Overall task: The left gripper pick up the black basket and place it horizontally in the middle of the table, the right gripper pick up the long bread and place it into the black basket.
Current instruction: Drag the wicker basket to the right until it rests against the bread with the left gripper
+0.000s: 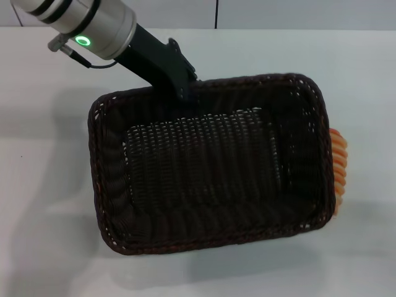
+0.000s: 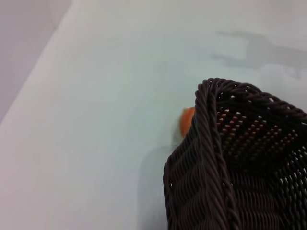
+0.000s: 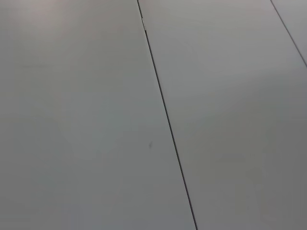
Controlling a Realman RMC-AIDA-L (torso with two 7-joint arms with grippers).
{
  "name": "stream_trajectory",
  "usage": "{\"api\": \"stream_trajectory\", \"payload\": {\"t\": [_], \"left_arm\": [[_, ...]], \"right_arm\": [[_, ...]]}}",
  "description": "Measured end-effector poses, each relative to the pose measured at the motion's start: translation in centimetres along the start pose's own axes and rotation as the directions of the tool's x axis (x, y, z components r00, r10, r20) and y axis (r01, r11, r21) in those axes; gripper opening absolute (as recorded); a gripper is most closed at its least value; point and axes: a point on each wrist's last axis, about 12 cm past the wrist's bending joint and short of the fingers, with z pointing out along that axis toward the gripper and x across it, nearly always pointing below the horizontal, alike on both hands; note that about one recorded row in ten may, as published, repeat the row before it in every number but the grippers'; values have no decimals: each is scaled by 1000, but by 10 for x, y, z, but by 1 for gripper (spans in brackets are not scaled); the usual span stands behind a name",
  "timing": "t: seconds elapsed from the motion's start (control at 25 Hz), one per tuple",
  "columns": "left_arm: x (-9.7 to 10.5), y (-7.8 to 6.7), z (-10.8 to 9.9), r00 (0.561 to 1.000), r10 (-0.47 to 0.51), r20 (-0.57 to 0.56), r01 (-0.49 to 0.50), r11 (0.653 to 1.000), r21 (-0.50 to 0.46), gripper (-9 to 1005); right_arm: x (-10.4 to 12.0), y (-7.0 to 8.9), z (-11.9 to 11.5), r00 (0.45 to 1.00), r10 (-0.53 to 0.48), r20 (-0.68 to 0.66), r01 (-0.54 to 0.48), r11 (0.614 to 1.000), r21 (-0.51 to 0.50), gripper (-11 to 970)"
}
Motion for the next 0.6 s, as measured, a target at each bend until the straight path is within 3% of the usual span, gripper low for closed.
{"api": "stream_trajectory", "payload": {"t": [0.36,0.6], "left_arm": [[-4,2,11,995,92,-28,-91,994,59,239],[-5,1,18,991,123,-45,-122,992,30,272]], "right_arm": [[0,1,-1,1000,2,-6,-2,1000,-5,814],[0,0,-2,1000,0,-7,0,1000,-5,815]]}}
